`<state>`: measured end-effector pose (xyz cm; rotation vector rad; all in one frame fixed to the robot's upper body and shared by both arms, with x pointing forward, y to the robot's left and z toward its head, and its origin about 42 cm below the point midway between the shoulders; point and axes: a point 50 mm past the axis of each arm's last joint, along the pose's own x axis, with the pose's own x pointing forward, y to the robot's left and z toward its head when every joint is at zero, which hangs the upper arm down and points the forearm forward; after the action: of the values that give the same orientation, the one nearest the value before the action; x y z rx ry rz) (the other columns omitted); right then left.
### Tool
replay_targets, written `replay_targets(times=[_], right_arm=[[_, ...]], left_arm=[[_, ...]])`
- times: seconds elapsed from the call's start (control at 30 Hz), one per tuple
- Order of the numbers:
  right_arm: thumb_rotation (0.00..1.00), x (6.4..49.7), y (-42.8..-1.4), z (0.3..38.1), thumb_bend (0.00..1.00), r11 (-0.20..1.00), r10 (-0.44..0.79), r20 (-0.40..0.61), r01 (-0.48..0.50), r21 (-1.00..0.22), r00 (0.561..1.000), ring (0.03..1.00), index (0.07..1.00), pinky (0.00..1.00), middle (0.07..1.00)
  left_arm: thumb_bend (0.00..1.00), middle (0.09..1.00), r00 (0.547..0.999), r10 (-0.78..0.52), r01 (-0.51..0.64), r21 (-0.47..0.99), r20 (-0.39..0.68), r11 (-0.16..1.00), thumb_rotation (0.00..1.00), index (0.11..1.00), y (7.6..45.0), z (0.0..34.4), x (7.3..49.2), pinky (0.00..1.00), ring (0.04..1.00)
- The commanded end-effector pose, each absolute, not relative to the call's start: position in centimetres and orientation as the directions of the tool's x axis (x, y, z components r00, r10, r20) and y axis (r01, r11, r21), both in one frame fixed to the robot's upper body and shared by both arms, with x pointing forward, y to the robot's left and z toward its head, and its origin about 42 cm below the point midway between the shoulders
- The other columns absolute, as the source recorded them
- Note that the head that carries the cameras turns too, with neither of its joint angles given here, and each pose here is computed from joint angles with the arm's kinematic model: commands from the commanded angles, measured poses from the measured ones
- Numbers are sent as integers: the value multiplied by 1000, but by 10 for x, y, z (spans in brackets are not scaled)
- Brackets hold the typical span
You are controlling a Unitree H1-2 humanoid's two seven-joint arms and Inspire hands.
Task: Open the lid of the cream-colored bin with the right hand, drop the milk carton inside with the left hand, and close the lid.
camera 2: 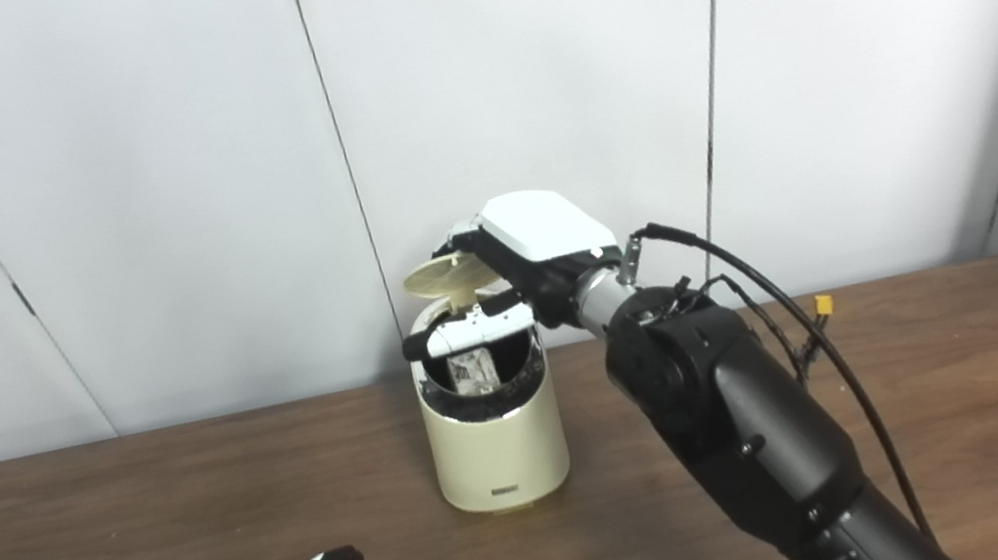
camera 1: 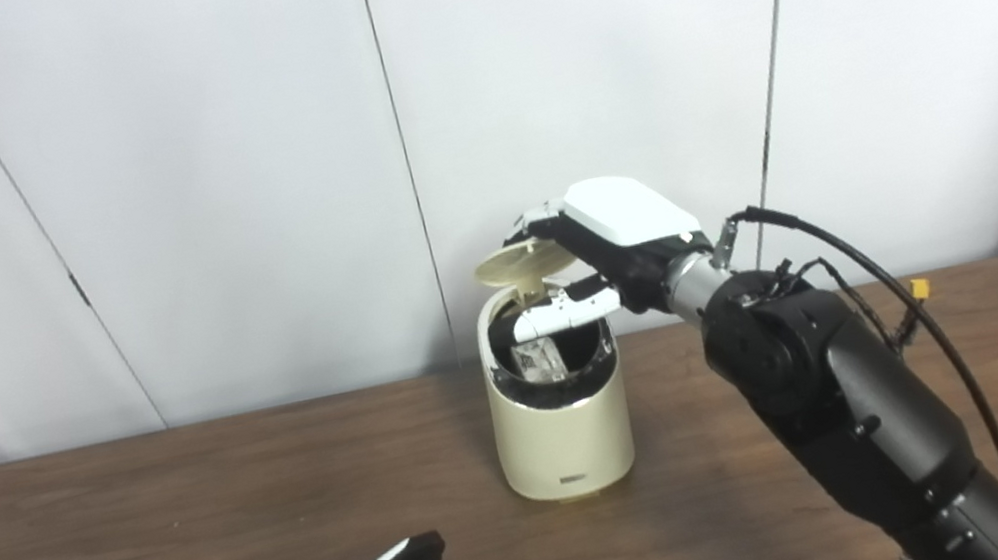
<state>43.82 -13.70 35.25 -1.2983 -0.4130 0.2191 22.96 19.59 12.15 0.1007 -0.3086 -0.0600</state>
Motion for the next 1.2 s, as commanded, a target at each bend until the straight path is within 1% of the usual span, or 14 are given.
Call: replay_targets(times=[0.0, 0.13, 0.3, 0.43, 0.53, 0.57, 0.67, 0.9, 1.07, 1.17], right_arm=[[896, 434, -134, 377, 904, 267, 398, 253, 152, -952, 882, 887, 738, 960, 874], [890, 430, -136, 374, 890, 276, 410, 249, 141, -951, 877, 896, 731, 976, 832], [887, 426, -139, 369, 906, 281, 408, 243, 132, -951, 880, 863, 729, 940, 859], [872, 423, -142, 364, 904, 283, 416, 242, 129, -951, 877, 839, 719, 937, 823], [884, 422, -144, 360, 897, 271, 429, 240, 129, -954, 871, 854, 719, 961, 786], [882, 421, -145, 359, 888, 270, 434, 242, 131, -954, 868, 861, 716, 959, 759], [880, 420, -145, 356, 882, 269, 448, 245, 131, -954, 860, 870, 712, 954, 733], [866, 414, -145, 351, 877, 279, 454, 234, 112, -954, 860, 873, 703, 969, 733], [871, 413, -145, 348, 875, 269, 453, 215, 97, -958, 865, 872, 706, 952, 736], [871, 412, -146, 346, 873, 264, 455, 210, 94, -960, 865, 870, 704, 945, 737]], left_arm=[[284, 784, 958, -65, 36, 107, 279, 994, 833, 786, 196, 111, 224, 774, 796], [279, 784, 955, -71, 42, 106, 288, 993, 842, 784, 196, 113, 226, 768, 794], [279, 785, 953, -68, 38, 107, 294, 994, 842, 789, 193, 116, 226, 767, 791], [278, 780, 951, -62, 33, 102, 303, 994, 840, 785, 191, 118, 227, 762, 788], [282, 777, 949, -63, 30, 111, 310, 993, 849, 786, 190, 119, 228, 762, 783], [284, 775, 949, -63, 28, 117, 309, 993, 863, 784, 189, 120, 228, 761, 782], [281, 769, 947, -63, 25, 123, 314, 992, 878, 782, 189, 121, 229, 757, 778], [279, 769, 947, -63, 27, 118, 316, 993, 878, 779, 189, 124, 228, 746, 773], [262, 761, 946, -63, 25, 121, 319, 992, 876, 774, 189, 126, 226, 738, 764], [258, 758, 945, -55, 19, 116, 322, 993, 852, 770, 188, 127, 226, 741, 763]])
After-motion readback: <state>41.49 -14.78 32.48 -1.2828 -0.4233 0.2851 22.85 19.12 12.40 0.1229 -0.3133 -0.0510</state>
